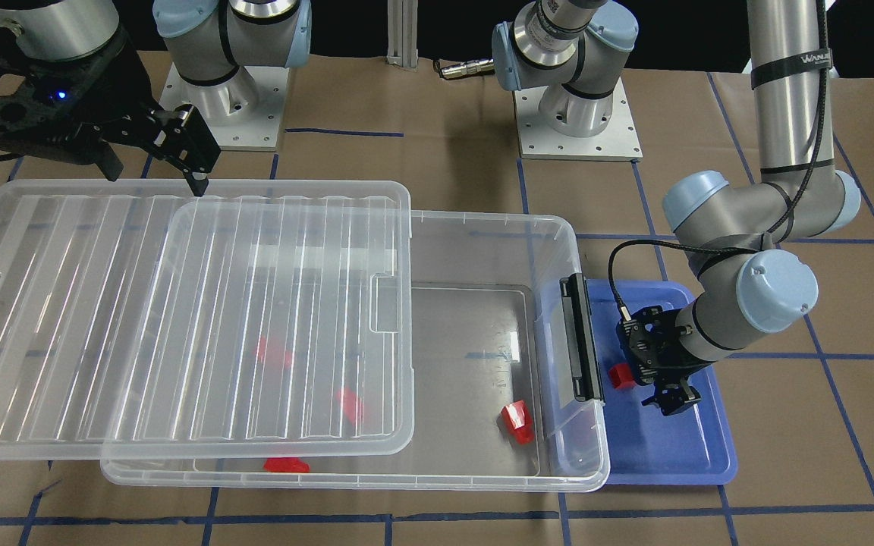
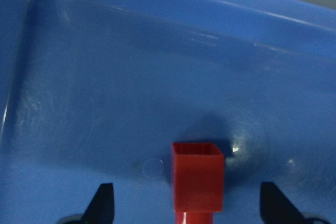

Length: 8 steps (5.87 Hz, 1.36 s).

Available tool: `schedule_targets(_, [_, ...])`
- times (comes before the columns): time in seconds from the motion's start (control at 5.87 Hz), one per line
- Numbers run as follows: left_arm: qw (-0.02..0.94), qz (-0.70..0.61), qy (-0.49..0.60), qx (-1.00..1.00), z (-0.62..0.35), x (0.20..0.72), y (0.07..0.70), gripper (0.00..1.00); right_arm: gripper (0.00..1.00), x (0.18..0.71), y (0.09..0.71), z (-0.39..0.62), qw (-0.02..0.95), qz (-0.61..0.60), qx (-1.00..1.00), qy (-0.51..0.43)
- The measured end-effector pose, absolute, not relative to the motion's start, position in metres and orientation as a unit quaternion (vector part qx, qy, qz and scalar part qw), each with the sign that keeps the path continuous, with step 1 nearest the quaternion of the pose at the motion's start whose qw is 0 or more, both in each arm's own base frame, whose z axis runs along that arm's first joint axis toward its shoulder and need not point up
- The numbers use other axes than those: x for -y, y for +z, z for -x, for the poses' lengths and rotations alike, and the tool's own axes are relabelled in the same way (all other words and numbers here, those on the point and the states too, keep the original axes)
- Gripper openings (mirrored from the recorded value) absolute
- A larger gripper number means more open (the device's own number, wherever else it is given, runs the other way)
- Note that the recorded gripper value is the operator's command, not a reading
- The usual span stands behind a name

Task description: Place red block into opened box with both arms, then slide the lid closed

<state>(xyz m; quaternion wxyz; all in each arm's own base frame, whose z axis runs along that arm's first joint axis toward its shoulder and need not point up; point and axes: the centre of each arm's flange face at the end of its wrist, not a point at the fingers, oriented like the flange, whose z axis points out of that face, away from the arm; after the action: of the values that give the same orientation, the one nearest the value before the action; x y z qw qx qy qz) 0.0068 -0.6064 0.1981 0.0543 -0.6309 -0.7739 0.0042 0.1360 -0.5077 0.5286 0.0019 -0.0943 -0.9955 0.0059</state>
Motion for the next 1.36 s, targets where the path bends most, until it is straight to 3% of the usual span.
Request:
schedule_targets(0.17, [0.062, 0.633, -0.002, 0.772, -0.007, 0.606, 0.194, 0.26, 1.00, 0.510, 0.528, -0.135, 0.004, 0.085, 0.996, 0.006])
schedule_targets(0.34, [0.063, 0.635, -0.004, 0.770, -0.007, 0.608, 0.191, 0.05, 1.00, 0.511, 0.526, -0.134, 0.005, 0.075, 0.997, 0.005])
schedule_targets(0.85, [0.052, 0.634, 0.002, 0.772, -0.008, 0.612, 0.205, 0.02, 1.00, 0.512, 0.522, -0.133, 0.006, 0.067, 0.998, 0.003])
schedule_targets(1.36, [0.023, 0.622, 0.025, 0.782, 0.021, 0.593, 0.337, 0.02, 1.00, 0.512, 0.521, -0.132, 0.006, 0.068, 0.998, 0.004])
